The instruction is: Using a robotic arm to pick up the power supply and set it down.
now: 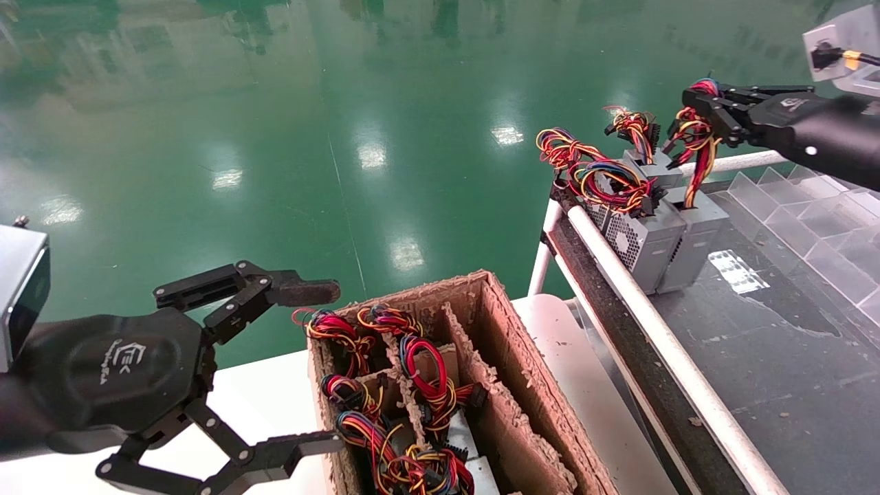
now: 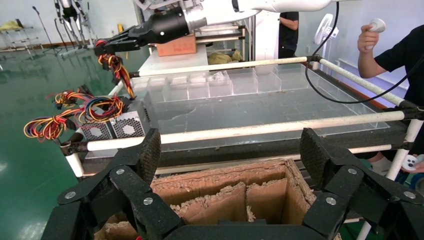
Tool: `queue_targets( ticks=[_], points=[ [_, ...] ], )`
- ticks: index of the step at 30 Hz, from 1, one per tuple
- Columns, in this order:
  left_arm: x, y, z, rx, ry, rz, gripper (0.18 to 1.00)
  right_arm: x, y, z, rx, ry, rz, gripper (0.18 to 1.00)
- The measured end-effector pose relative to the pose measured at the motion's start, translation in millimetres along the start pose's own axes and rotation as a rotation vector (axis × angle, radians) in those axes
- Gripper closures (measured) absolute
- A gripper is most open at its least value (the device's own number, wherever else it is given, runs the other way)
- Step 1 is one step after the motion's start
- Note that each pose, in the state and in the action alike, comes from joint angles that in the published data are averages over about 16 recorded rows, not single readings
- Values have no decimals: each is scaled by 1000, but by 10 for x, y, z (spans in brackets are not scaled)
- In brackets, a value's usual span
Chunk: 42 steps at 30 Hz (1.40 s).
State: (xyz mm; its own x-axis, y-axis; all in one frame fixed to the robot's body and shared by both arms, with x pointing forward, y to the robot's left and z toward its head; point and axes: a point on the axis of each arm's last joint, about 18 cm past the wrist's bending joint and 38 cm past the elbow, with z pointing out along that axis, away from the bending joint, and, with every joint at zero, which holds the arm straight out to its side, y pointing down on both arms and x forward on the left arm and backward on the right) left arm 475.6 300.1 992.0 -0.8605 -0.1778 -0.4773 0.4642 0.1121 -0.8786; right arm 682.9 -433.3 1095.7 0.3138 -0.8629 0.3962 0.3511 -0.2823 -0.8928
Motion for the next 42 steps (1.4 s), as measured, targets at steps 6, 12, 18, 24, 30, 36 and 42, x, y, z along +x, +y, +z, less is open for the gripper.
queue_targets(
  ticks=[6,12,18,24,30,36,42],
  points=[
    [0,0,0,0,0,0,184,-57,-16,123,-3,6,-31,932],
    [0,0,0,0,0,0,184,-99,-3,184,-5,5,-51,932],
    [0,0,0,0,0,0,184,-121,19,192,-5,0,-54,930],
    [0,0,0,0,0,0,184,-121,21,177,-2,-4,-51,916],
    [0,0,0,0,0,0,184,-101,-10,152,8,-4,-43,877],
    [0,0,0,0,0,0,184,-64,-110,118,42,-1,-21,807],
    [0,0,0,0,0,0,184,-7,-297,46,116,-2,34,703]
  ],
)
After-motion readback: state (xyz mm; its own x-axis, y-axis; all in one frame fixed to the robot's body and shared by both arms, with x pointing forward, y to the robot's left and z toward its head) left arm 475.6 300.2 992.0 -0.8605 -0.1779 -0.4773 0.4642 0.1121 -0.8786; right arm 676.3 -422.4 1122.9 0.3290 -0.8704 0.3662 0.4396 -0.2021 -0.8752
